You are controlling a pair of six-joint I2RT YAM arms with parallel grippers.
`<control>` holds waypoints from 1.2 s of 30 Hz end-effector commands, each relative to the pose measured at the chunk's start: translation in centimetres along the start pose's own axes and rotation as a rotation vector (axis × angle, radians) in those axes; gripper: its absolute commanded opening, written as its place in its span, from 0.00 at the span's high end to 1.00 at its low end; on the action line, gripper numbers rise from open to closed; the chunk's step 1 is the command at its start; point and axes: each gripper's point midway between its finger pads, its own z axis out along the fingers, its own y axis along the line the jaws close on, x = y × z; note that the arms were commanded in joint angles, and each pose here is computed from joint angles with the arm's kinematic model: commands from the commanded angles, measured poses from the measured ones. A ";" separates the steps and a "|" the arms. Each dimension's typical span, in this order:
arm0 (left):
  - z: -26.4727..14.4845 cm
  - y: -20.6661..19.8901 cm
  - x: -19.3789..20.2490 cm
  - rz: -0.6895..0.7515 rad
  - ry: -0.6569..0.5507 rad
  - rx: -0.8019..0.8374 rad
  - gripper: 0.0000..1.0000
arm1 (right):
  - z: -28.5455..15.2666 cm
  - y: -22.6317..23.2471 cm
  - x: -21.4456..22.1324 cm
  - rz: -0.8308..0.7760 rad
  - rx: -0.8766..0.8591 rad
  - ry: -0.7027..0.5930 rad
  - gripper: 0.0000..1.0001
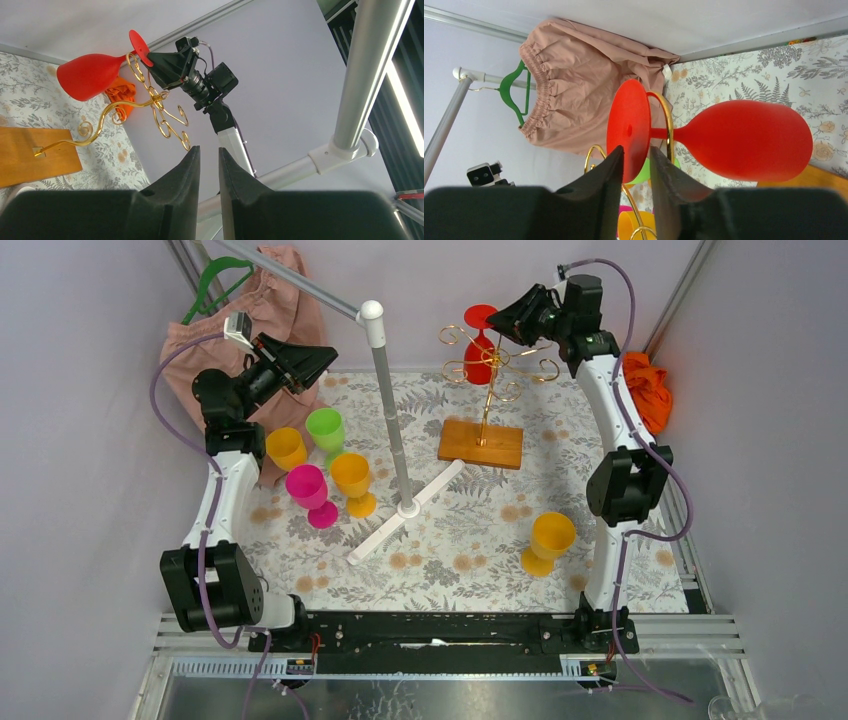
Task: Take the wine glass off the wine glass rack
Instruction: Pick up the wine glass from the wine rack.
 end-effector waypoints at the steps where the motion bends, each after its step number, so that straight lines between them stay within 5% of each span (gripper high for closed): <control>1: -0.6 -0.8 0.3 0.046 0.007 0.009 0.74 | 0.0 0.6 -0.5 0.007 -0.023 -0.044 0.71; 19: -0.9 -0.7 0.7 0.047 0.013 0.007 0.75 | -1.6 2.5 -1.1 0.005 -0.047 -0.096 0.64; 36: -1.2 -0.6 1.1 0.041 0.020 0.003 0.76 | -2.3 3.3 -0.9 0.035 -0.061 -0.098 0.78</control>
